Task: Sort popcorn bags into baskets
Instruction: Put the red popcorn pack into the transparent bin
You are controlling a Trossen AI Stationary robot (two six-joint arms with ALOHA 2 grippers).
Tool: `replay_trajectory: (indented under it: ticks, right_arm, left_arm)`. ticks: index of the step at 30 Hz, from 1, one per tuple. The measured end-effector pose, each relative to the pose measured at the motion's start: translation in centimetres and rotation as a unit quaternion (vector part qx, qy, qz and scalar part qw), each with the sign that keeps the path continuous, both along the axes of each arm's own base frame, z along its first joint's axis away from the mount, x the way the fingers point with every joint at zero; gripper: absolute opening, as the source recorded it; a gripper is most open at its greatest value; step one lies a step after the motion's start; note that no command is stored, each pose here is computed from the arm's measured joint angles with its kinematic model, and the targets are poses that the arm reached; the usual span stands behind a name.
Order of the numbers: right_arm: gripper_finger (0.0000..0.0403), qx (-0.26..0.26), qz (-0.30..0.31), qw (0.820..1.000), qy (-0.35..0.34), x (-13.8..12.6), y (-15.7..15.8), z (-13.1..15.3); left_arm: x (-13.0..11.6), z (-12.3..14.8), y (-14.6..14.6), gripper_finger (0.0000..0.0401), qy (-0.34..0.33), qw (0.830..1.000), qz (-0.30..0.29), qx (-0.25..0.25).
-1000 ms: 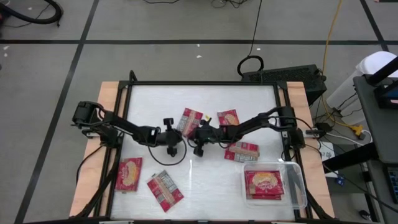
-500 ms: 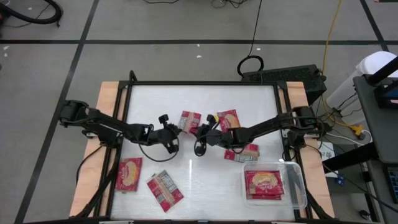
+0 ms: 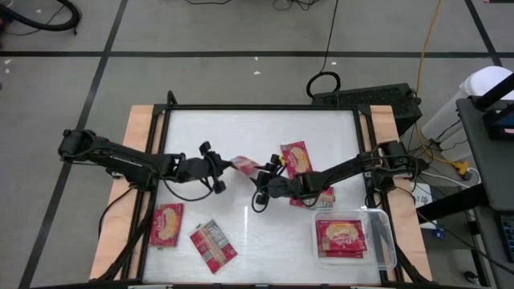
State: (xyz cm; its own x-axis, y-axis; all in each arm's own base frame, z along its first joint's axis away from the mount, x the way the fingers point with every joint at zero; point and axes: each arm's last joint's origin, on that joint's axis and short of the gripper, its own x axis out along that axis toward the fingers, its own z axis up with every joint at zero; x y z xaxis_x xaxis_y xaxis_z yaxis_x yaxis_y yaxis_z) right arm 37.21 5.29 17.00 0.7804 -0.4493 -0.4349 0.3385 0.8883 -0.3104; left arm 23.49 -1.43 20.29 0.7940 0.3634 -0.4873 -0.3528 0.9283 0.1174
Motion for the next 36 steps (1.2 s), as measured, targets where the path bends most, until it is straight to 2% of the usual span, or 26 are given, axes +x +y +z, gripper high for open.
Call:
replay_trajectory:
  ticks: [6,10,14,22,31,36]
  right_arm:
    - [0.0198,0.028,0.029,0.999,-0.03,-0.7,-0.4,-1.1]
    - [0.018,0.039,0.032,0.998,-0.047,-1.3,-0.9,-1.9]
    - [0.0134,0.048,0.046,0.997,-0.04,-1.5,-1.0,-2.2]
    - [0.0014,0.052,0.053,0.996,-0.051,-1.4,-0.9,-2.0]
    - [0.002,0.073,0.04,0.994,-0.067,-1.3,-1.1,-1.9]
    - [0.0006,0.078,0.03,0.994,-0.071,-1.2,-1.5,-1.9]
  left_arm:
    - [0.2,-0.2,-0.3,0.0001,0.003,1.0,-0.023,-0.017]
    - [0.4,0.1,-0.5,0.0,-0.015,0.999,-0.03,-0.018]
    - [0.7,0.6,-0.7,0.0,-0.041,0.997,-0.058,-0.023]
    - [0.9,1.0,-0.8,0.0003,-0.063,0.995,-0.077,-0.025]
    - [0.9,1.1,-0.9,0.0033,-0.063,0.995,-0.08,-0.013]
    - [0.9,1.0,-0.9,0.0099,-0.065,0.995,-0.073,-0.025]
